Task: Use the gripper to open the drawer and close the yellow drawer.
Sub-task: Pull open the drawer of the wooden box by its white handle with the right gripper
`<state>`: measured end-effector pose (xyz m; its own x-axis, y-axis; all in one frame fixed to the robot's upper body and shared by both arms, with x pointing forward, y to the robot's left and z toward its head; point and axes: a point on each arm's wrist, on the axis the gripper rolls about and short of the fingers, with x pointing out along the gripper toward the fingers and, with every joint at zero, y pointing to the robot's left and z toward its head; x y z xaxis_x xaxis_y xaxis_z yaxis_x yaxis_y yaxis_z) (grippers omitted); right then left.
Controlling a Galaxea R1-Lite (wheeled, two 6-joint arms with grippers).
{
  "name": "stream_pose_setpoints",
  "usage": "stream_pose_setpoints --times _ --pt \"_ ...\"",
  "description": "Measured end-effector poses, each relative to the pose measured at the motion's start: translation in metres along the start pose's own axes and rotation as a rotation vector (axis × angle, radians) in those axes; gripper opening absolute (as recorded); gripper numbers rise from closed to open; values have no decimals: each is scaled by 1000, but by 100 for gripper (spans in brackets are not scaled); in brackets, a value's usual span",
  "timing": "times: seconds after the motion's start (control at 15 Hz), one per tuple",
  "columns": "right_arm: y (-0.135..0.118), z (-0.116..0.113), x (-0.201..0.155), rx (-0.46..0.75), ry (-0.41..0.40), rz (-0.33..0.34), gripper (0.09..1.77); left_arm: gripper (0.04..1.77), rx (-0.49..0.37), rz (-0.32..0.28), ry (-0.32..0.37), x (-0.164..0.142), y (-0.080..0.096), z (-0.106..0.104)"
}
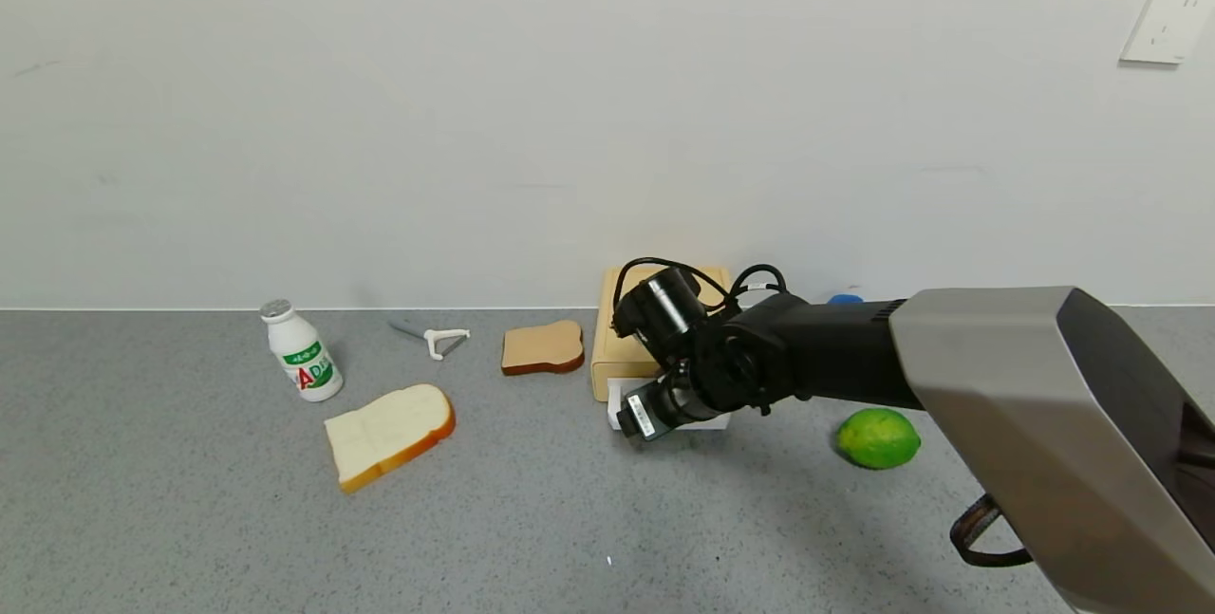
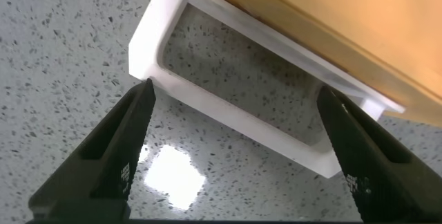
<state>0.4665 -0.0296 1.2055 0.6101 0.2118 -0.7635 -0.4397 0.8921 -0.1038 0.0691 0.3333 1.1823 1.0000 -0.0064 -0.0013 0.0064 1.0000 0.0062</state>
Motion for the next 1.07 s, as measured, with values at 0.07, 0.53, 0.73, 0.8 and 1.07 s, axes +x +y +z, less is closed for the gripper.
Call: stream_pose_setpoints --times 0.07,0.53,0.73,0.8,1.07 --pt "-1 0 0 -23 0 0 171 172 0 0 0 0 0 0" --pt "-1 2 -11 -60 -4 83 171 172 0 0 0 0 0 0" --pt "-3 1 -15 -103 -5 92 171 172 0 0 0 0 0 0" --pt "-2 1 -15 -110 -6 94 171 172 0 0 0 0 0 0" --pt "0 -3 -15 -166 7 96 171 172 0 0 0 0 0 0"
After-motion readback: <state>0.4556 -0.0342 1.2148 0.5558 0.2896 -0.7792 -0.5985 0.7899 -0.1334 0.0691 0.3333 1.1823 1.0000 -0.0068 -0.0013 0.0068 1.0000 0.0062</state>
